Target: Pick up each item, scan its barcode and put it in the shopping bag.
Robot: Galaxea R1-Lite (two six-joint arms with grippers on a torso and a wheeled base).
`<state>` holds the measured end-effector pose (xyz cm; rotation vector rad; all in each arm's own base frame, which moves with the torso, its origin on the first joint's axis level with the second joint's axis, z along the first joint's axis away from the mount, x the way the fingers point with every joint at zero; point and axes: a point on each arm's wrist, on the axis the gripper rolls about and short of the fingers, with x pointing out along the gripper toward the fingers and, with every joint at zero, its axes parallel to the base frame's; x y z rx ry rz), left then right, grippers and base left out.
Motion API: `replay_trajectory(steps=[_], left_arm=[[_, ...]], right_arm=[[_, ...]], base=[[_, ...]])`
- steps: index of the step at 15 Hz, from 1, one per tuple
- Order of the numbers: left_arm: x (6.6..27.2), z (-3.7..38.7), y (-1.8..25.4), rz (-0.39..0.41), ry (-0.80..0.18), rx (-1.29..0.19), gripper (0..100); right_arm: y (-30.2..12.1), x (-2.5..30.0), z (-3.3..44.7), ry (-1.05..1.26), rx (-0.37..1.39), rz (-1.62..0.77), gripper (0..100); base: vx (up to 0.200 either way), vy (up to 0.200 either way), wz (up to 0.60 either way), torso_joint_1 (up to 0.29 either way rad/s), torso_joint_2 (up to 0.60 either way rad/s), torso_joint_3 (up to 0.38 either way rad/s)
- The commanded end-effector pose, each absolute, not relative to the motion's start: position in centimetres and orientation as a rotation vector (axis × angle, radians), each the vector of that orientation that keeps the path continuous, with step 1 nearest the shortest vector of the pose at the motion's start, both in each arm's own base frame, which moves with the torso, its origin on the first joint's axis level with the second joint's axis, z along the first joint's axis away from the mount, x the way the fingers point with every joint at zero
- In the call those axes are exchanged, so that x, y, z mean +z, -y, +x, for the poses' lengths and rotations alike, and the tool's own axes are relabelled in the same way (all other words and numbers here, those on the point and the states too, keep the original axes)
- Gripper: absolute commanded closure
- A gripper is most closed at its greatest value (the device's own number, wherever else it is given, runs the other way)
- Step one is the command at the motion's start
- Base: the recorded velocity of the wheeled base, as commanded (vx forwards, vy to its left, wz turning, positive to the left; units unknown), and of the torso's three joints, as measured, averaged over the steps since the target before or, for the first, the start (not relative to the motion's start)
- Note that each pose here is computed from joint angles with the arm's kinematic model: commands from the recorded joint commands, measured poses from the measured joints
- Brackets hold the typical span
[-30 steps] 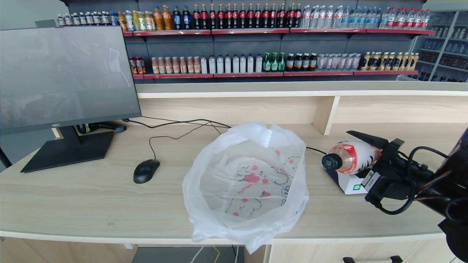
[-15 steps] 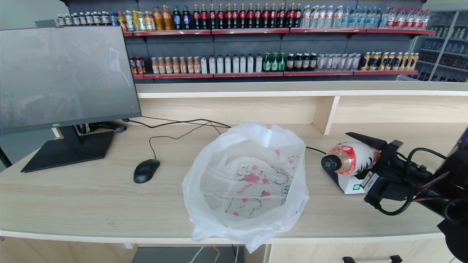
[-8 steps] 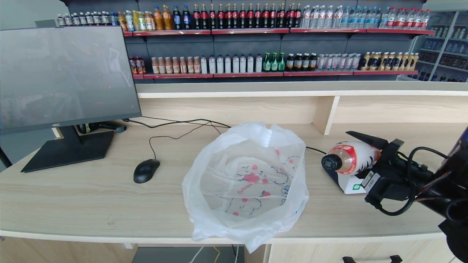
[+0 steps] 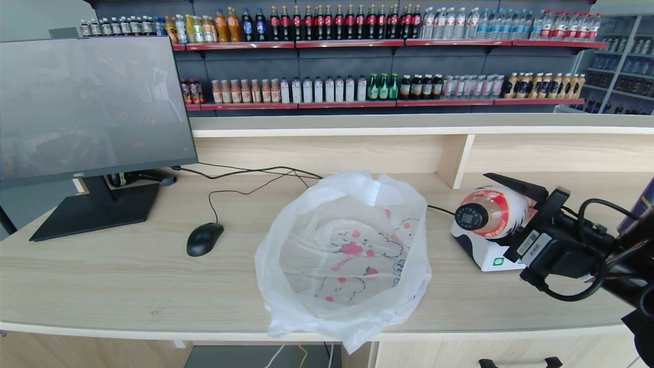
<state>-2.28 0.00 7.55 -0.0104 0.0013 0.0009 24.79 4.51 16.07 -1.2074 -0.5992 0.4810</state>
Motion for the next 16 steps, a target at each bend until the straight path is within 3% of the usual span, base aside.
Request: replay_trajectory(steps=[1, 7, 10, 13, 16], left_arm=[[7.6, -2.3, 0.0, -0.011, 0.0, 0.002, 0], [7.6, -2.3, 0.0, -0.005, 0.0, 0.0, 0], [7.6, -2.3, 0.0, -0.003, 0.0, 0.0, 0], [7.6, -2.3, 0.0, -0.003, 0.0, 0.0, 0], [7.6, -2.3, 0.0, -0.005, 0.0, 0.0, 0]], right_arm=[[-5.4, 17.9, 23.6, 0.675, 0.487, -1.155, 100], [-6.7, 19.4, 20.2, 0.665, 0.561, -0.872, 100], [-8.6, 17.5, 16.9, 0.509, 0.628, -0.63, 100], [-8.7, 19.5, 15.7, 0.5, 0.531, -0.394, 100], [-8.3, 19.1, 15.3, 0.409, 0.514, -0.171, 100]], base=[[0.0, 0.0, 0.0, 0.0, 0.0, 0.0], [0.0, 0.0, 0.0, 0.0, 0.0, 0.0], [0.0, 0.0, 0.0, 0.0, 0.0, 0.0], [0.0, 0.0, 0.0, 0.0, 0.0, 0.0], [0.0, 0.0, 0.0, 0.0, 0.0, 0.0]])
